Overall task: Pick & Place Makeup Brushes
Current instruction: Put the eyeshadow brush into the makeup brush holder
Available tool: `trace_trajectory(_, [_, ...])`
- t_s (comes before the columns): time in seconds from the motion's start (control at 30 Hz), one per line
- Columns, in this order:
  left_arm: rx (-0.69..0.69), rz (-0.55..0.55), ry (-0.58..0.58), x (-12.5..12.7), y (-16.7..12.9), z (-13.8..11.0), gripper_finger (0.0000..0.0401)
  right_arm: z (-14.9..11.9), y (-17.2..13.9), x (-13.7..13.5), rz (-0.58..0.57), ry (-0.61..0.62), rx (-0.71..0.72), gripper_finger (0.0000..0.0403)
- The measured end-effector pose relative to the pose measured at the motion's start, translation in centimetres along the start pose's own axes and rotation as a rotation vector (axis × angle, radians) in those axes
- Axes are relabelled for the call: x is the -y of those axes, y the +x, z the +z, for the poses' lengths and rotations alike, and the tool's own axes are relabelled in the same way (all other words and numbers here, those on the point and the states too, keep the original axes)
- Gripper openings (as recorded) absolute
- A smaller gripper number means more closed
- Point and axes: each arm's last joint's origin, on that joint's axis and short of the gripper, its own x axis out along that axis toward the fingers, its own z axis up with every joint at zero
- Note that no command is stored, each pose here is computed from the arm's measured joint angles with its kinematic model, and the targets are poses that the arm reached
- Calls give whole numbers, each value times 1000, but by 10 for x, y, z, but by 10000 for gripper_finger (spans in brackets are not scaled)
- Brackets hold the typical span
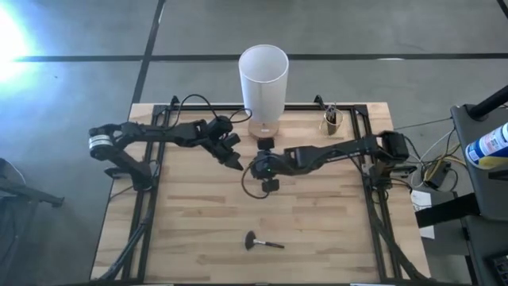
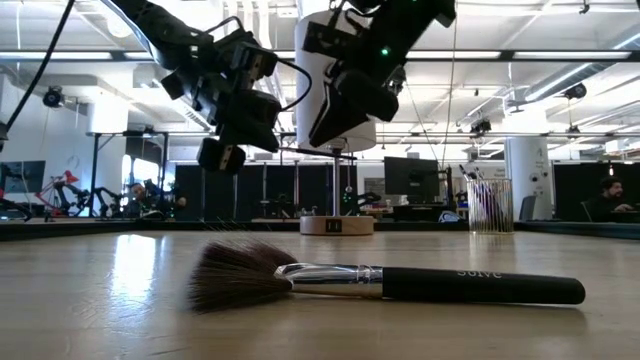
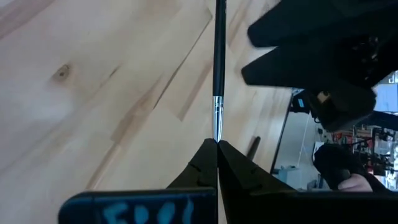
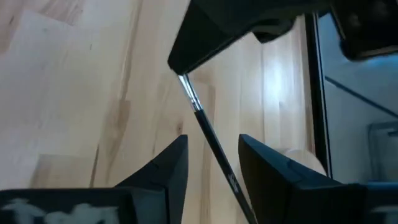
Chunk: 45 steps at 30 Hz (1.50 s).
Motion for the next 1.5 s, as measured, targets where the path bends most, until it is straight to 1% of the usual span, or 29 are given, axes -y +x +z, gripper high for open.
trace_trajectory(0.17, [-5,-7,18,1,0,0,0,-1,13,1,2,-62,-28,135])
trace_trajectory(0.27, [-3,-9,21,1,0,0,0,-3,18,4,-2,-67,-39,126])
trace_trajectory(0.47, [-4,-11,23,2,0,0,0,-2,17,7,-6,-64,-27,87])
trace_trajectory(0.63, [-3,-13,24,2,-1,1,0,-3,18,6,27,-81,-23,45])
trace_trajectory(0.8, [1,-12,44,3,-1,1,1,-5,19,5,35,-76,-34,29])
trace_trajectory(0.9, [9,-9,65,3,-1,1,11,-7,19,4,37,-54,-43,24])
trace_trajectory(1.03, [49,11,151,7,-7,0,35,-15,15,5,19,-1,-48,20])
trace_trajectory(1.2, [118,18,308,13,-18,-4,53,-39,5,5,7,106,-55,19])
trace_trajectory(1.37, [229,-20,461,11,-23,-11,46,-69,-25,10,-40,291,61,19])
trace_trajectory(1.5, [366,-88,550,3,-22,-19,28,-103,-54,14,-158,440,137,18])
